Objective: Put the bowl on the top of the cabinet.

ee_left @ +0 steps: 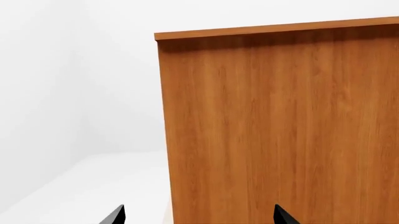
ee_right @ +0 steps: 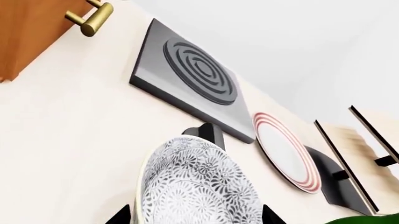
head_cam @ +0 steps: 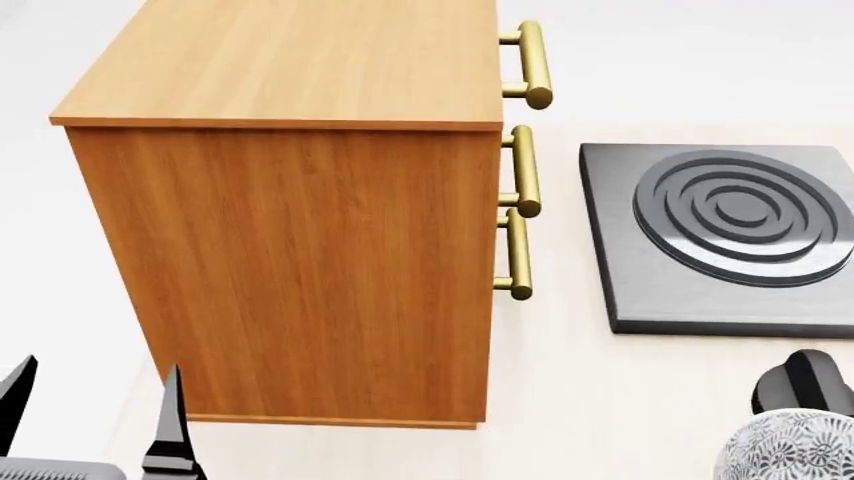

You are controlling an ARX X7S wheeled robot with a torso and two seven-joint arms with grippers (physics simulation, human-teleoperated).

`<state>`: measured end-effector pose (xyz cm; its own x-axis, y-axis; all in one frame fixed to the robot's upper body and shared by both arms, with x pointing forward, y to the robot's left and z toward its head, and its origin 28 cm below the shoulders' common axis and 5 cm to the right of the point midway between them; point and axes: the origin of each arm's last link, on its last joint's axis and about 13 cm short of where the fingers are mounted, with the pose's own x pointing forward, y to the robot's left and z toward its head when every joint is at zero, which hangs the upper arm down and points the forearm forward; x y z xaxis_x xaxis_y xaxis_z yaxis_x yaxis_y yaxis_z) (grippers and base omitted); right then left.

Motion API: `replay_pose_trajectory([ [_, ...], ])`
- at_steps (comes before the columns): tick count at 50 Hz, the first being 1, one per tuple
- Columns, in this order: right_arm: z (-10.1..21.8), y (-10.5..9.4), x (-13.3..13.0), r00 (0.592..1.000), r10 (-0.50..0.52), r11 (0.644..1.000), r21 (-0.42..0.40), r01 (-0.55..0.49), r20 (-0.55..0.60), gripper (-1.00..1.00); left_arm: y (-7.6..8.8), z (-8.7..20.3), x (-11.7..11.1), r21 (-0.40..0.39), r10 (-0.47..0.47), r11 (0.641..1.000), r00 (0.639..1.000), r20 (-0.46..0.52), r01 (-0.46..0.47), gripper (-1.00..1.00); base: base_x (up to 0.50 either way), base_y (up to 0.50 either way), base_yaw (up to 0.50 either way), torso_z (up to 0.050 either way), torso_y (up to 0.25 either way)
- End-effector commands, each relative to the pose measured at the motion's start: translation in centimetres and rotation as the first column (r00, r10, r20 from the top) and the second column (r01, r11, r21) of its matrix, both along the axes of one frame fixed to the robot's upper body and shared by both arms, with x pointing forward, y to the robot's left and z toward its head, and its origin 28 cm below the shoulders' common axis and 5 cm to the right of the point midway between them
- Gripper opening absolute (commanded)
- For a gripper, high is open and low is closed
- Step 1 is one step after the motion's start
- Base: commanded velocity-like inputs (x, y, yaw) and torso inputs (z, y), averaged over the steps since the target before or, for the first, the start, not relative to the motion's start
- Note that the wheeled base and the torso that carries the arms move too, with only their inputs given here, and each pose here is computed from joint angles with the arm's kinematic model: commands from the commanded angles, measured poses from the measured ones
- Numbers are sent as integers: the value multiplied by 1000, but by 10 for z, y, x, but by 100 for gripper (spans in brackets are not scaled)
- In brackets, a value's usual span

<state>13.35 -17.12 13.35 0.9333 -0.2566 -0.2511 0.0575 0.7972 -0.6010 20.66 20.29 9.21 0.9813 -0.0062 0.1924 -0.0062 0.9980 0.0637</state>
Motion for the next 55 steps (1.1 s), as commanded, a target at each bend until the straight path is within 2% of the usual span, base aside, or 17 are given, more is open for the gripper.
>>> replay_pose_trajectory([
  [1, -3, 3, -2, 1000, 19, 1000, -5, -19, -7, 100, 0, 0, 0, -1, 0, 1000, 1000, -1, 0, 100, 0, 0, 0, 0, 0],
  [24, -16, -5, 7, 1000, -12, 1000, -15, 11, -24, 100, -1, 1, -2, 2, -4, 1000, 1000, 2, 4, 100, 0, 0, 0, 0, 0],
  [55, -19, -2, 8, 1000, 2, 1000, -16, -3, -29, 100, -1, 1, -3, 0, -7, 1000, 1000, 3, 7, 100, 0, 0, 0, 0, 0],
])
